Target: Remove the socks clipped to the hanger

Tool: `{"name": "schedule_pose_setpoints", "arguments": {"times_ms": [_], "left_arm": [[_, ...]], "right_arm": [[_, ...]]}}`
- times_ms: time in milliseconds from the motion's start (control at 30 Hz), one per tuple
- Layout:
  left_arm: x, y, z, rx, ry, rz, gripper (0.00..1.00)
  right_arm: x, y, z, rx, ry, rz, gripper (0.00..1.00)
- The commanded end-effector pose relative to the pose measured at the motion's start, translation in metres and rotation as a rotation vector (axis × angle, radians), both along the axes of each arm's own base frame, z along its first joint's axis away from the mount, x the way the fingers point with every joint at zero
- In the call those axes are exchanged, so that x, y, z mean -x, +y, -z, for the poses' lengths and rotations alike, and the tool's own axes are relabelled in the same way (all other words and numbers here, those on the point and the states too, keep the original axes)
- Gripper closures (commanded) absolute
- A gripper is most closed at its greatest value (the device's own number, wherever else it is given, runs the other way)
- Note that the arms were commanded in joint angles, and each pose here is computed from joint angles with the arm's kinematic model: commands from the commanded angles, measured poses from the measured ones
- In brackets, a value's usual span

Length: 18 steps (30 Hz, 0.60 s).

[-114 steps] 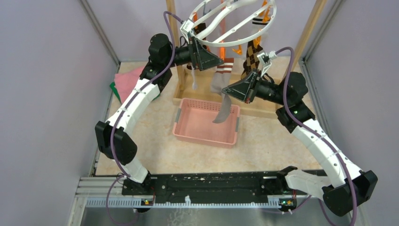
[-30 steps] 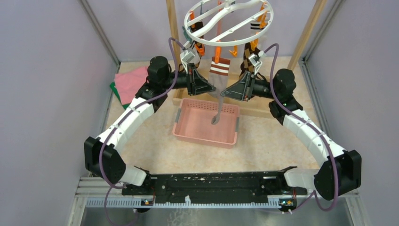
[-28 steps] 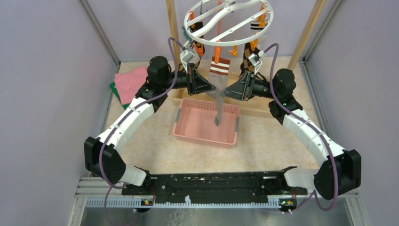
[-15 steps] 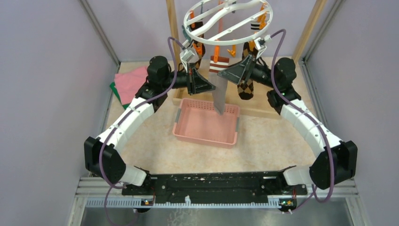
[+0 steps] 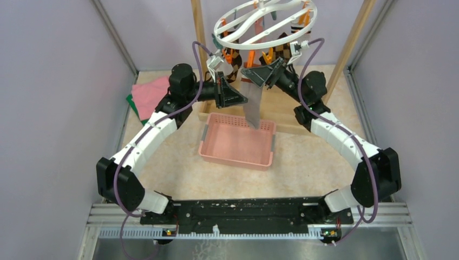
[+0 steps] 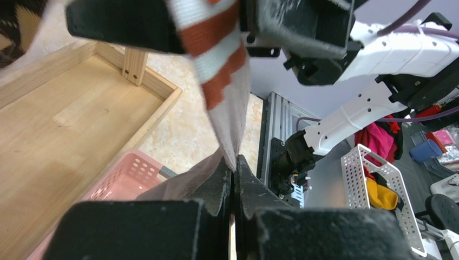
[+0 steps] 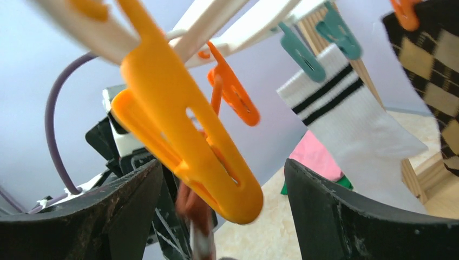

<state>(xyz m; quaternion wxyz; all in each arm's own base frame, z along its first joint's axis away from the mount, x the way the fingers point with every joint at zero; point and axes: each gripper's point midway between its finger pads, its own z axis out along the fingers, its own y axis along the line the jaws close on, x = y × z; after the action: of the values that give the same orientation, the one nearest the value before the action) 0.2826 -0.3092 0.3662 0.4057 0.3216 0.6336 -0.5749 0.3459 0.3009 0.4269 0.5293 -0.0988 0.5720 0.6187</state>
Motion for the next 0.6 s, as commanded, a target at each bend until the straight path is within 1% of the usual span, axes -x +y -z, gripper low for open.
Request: {"name": "schedule_pose_setpoints", "arguments": {"times_ms": [0,167,367,567], "left_arm": [[0.006,0.004,-0.034,0.033,-0.099,-0.013,1.0],[-0.003,0.004,-0.031,0.017,-0.111,-0.056,1.0],[-0.005,0.004,-0.028,0.008,-0.111,-0.065,1.0],[0.002,0.002,-0.03,0.006,-0.121,-0.04,1.0]], "right_arm": [[0.019,-0.019,-0.039,-0.166,-0.116,0.121,0.18],[0.042,-0.021,-0.036,-0.14,-0.119,0.185,0.16],[0.056,-0.023,-0.036,-0.085,-0.122,0.276,0.14],[0.041,-0.011,-0.045,0.007,-0.146,0.306,0.14]]}}
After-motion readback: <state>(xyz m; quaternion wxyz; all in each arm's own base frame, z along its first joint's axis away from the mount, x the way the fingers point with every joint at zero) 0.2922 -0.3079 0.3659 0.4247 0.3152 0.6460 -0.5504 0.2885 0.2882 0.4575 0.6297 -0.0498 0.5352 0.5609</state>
